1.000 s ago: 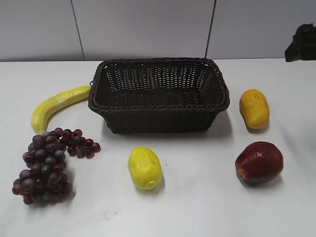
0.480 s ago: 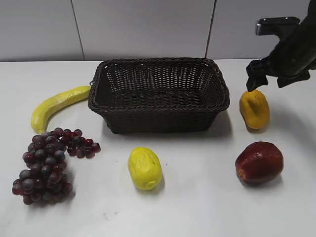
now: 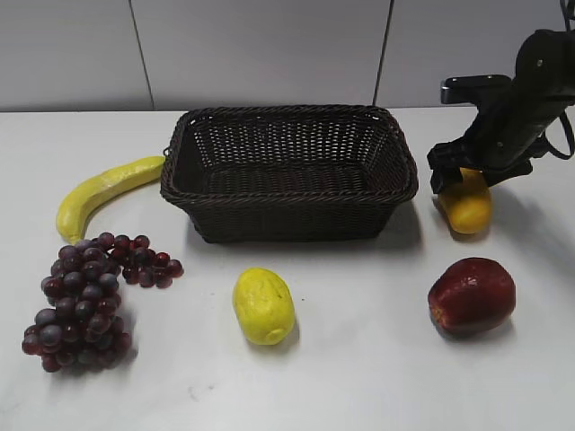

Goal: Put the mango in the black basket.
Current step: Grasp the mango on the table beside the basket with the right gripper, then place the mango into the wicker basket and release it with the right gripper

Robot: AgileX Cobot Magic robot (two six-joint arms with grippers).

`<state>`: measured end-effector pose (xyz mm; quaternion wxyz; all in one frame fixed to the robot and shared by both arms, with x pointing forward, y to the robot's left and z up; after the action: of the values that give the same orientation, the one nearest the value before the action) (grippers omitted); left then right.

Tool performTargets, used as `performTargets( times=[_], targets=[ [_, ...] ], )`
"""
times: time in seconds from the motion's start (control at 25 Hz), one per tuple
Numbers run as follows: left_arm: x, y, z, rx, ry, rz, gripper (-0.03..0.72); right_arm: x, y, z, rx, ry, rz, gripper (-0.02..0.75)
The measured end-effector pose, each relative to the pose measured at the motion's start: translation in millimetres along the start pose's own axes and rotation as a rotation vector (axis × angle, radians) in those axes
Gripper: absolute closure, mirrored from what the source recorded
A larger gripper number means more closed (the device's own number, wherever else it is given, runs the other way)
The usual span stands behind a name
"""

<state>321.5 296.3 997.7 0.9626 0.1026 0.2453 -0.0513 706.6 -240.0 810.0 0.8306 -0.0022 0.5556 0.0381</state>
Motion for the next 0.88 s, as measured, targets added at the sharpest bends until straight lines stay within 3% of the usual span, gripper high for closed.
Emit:
performTargets(
  times=[0.36,0.64,0.76,0.88],
  targets=[
    [0,0.0,0,0.000,0.000,0.000,0.456,10,0,-6,0.007,0.032,0.002,0.147],
    [0,0.0,0,0.000,0.000,0.000,0.456,-21,5,14,0.000,0.101,0.006,0.147],
    [0,0.0,0,0.000,0.000,0.000,0.456,-52,20,39,-0.025,0.071,0.022,0.147],
    [0,0.0,0,0.000,0.000,0.000,0.456,-86,52,70,-0.078,-0.014,0.053,0.148]
  ],
)
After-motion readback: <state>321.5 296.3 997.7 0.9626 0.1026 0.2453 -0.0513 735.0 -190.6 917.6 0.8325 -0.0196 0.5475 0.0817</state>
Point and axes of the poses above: a point on each arm's last joint axis where the gripper is mounted, x pointing out along that axis toward the gripper, y along the wrist's bending axis when the last joint is at zero, z = x × y, the point moved 10 cm from there along x, pointing out along that axis toward the gripper, and after that the axes turned 7 degrees about x, right-handed, at the moved point
